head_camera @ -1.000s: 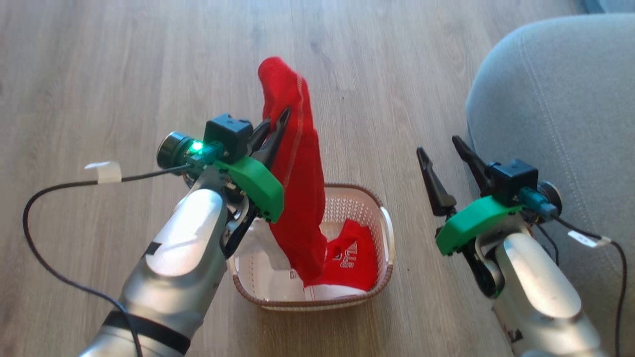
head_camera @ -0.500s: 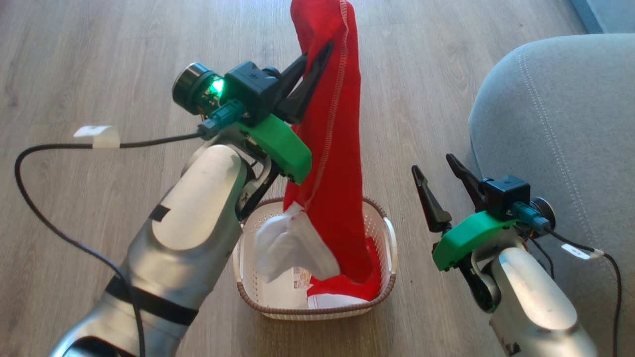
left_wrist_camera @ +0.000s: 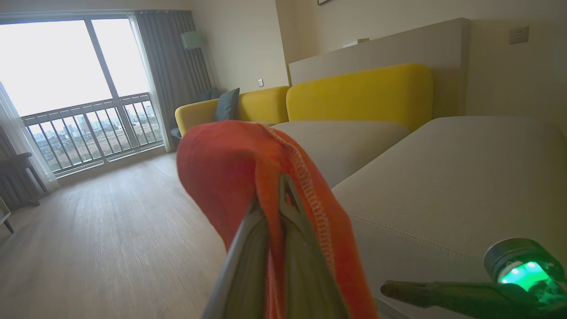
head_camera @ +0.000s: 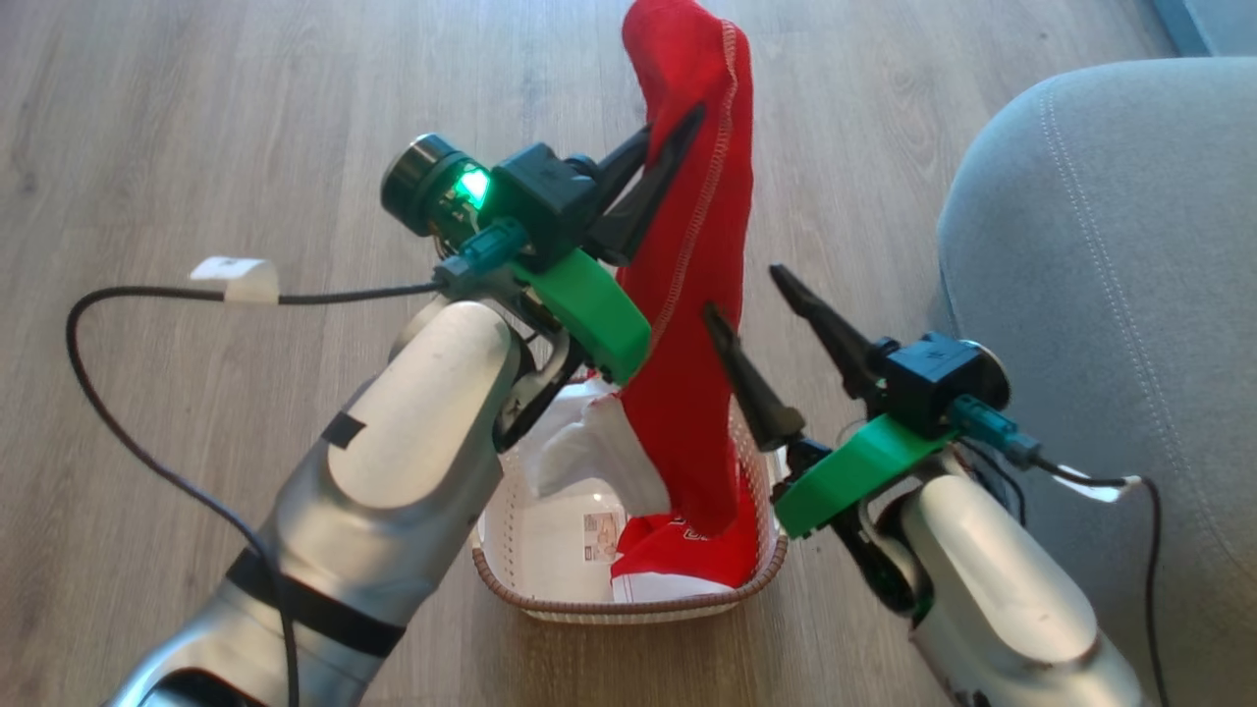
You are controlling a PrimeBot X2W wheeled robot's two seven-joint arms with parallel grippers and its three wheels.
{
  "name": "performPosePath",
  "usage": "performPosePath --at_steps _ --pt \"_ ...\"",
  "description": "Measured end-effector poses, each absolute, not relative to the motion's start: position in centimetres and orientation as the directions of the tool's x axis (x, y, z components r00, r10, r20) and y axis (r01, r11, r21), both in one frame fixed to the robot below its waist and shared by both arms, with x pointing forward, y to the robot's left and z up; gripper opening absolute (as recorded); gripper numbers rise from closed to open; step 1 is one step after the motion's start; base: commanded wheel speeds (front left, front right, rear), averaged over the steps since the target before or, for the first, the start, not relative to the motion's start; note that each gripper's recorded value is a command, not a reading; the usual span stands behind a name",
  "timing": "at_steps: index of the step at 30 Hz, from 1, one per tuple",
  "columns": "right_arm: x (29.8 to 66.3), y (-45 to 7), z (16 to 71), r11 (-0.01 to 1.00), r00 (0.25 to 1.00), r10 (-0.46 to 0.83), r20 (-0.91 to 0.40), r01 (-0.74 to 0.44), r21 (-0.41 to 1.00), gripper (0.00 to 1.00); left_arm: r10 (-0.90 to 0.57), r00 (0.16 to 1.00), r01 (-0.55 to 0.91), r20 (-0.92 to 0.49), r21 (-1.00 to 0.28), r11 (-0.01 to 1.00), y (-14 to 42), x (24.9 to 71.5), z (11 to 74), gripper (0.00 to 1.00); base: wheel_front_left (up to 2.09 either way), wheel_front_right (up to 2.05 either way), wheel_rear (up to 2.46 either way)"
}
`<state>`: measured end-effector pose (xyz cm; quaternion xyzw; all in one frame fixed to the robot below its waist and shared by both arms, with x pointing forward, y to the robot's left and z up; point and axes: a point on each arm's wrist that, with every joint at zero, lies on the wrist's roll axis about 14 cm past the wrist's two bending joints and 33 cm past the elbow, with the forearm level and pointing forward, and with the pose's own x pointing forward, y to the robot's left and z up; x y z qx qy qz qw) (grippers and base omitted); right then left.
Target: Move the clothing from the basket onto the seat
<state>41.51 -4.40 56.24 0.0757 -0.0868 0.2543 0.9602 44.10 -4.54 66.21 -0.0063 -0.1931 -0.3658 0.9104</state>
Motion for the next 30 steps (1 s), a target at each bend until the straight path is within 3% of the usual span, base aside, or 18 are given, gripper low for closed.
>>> performPosePath --at_steps 17,18,19,28,29,30 --pt "44.0 0.3 51.3 0.801 0.801 0.598 -0.017 -0.598 0.024 1.0 -0.687 0.646 0.692 0.333 0.123 0.711 -4.8 42.3 65.5 0.0 0.0 0.0 0.0" --pt "44.2 0.5 51.3 0.798 0.798 0.603 -0.02 -0.602 0.031 0.64 -0.685 0.648 0.691 0.334 0.12 0.713 -4.7 42.3 65.6 0.0 0.0 0.0 0.0" --pt "44.3 0.8 51.3 0.795 0.795 0.607 -0.021 -0.606 0.042 0.0 -0.68 0.653 0.687 0.333 0.117 0.717 -4.6 42.3 65.5 0.0 0.0 0.0 0.0" --pt "45.0 0.4 51.0 0.806 0.808 0.588 -0.023 -0.584 0.09 0.0 -0.665 0.67 0.677 0.33 0.096 0.73 -4.3 42.8 65.1 0.0 0.0 0.0 0.0" --pt "45.2 0.1 51.2 0.812 0.814 0.58 -0.016 -0.576 0.095 0.0 -0.663 0.671 0.677 0.331 0.092 0.73 -4.3 42.9 65.1 0.33 0.0 0.0 0.0" --pt "45.4 -0.2 51.5 0.817 0.821 0.571 -0.008 -0.568 0.097 0.0 -0.662 0.672 0.676 0.333 0.09 0.732 -4.3 43.0 65.1 1.0 0.0 0.0 0.0"
